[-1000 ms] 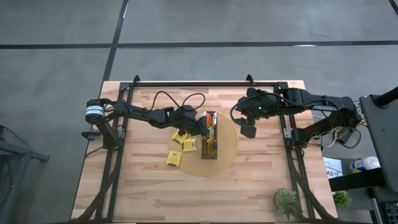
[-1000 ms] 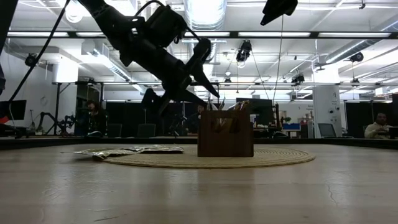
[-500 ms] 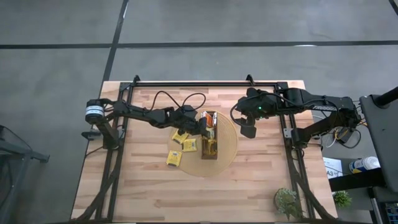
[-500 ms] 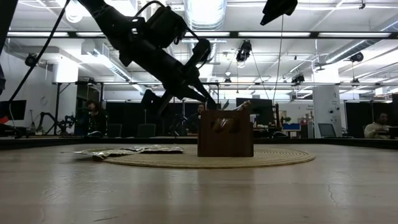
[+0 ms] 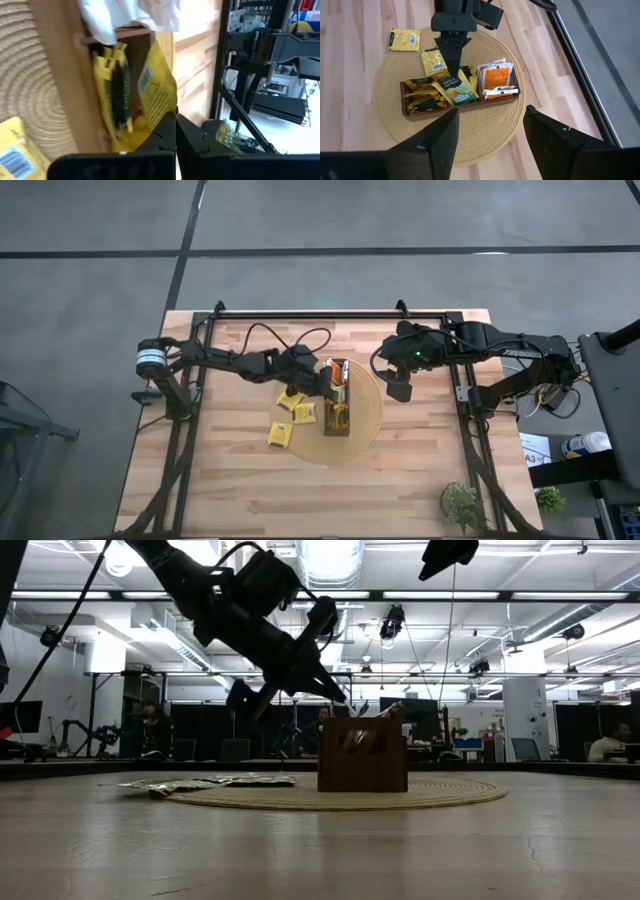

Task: Pick & Place Tea
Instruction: Put the yellow tea bag into the middle section of the wooden organizer

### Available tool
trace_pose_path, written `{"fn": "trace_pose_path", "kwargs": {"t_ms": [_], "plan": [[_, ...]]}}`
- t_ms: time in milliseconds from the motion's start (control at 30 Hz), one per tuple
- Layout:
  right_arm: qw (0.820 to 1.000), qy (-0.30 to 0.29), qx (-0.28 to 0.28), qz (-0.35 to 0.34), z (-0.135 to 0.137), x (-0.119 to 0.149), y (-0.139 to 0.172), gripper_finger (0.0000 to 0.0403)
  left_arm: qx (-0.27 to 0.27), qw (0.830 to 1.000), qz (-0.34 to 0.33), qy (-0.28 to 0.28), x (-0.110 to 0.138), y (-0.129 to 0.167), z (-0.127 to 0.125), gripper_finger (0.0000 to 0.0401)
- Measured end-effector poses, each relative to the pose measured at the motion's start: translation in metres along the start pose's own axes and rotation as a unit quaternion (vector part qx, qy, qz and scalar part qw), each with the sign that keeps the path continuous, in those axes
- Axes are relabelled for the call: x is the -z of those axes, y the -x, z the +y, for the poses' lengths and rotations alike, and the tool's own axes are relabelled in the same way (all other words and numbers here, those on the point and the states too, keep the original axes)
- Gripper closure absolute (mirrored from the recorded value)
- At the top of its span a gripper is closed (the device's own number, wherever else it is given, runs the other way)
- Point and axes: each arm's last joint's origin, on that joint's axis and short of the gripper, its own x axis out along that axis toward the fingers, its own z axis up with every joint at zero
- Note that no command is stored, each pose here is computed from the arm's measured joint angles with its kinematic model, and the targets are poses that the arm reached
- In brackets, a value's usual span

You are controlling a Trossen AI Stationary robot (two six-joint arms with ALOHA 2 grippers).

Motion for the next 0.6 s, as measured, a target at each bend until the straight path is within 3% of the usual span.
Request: {"fn": "trace_pose_path", "kwargs": {"t_ms": [133,300,600], "plan": [[1.000,-0.003,0.000,0.000,0.000,0.000,0.000,0.0184,0.012,1.000,0.008,-0.002,-0.006,0.002,-0.012,0.0401],[1.000,-0.003,0.000,0.000,0.000,0.000,0.000,0.0184,-0.049,0.998,0.024,-0.013,-0.017,0.011,-0.022,0.0401],[1.000,-0.007,0.000,-0.001,0.000,0.000,0.000,0.0184,-0.075,0.995,0.062,-0.016,-0.031,0.021,-0.035,0.0401]]}}
